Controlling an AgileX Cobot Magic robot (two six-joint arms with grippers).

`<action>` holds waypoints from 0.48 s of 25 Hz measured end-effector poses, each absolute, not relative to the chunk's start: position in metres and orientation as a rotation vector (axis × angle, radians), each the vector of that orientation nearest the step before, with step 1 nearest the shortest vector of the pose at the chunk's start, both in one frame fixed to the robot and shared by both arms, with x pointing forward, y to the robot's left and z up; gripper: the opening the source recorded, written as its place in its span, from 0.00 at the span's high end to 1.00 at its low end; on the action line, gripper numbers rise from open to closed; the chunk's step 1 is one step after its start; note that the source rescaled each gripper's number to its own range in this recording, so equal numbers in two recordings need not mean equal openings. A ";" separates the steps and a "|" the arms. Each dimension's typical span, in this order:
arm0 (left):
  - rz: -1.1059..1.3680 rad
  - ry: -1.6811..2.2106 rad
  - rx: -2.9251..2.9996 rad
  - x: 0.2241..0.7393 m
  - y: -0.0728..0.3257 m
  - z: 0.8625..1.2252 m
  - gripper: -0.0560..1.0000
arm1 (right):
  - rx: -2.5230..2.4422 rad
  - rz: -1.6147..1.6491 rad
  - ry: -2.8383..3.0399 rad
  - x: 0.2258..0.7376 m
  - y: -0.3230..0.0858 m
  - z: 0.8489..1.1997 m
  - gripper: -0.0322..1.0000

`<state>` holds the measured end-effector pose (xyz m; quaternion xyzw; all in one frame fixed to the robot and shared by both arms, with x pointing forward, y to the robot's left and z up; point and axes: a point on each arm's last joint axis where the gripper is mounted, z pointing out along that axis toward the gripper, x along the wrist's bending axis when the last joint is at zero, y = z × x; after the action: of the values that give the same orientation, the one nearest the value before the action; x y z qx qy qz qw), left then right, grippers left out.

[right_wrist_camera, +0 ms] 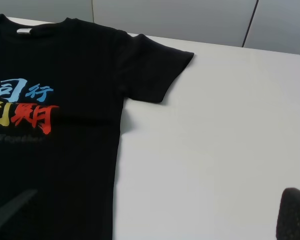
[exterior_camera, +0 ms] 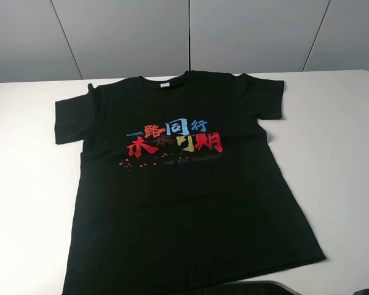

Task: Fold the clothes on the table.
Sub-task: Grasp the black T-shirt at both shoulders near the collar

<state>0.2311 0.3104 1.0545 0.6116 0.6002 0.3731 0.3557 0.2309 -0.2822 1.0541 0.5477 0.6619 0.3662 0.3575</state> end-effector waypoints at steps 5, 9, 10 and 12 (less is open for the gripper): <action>0.964 1.550 1.580 0.231 0.310 1.055 0.00 | 1.413 0.945 1.708 0.231 -0.282 1.054 0.00; 0.964 1.550 1.580 0.231 0.310 1.055 0.00 | 1.413 0.945 1.708 0.231 -0.282 1.054 0.00; 0.964 1.550 1.580 0.231 0.310 1.055 0.00 | 1.413 0.945 1.708 0.231 -0.282 1.054 0.00; 0.964 1.550 1.580 0.231 0.310 1.055 0.00 | 1.413 0.945 1.708 0.231 -0.282 1.054 0.00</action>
<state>0.2311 0.3104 1.0545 0.6116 0.6002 0.3731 0.3557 0.2309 -0.2822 1.0541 0.5477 0.6619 0.3662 0.3575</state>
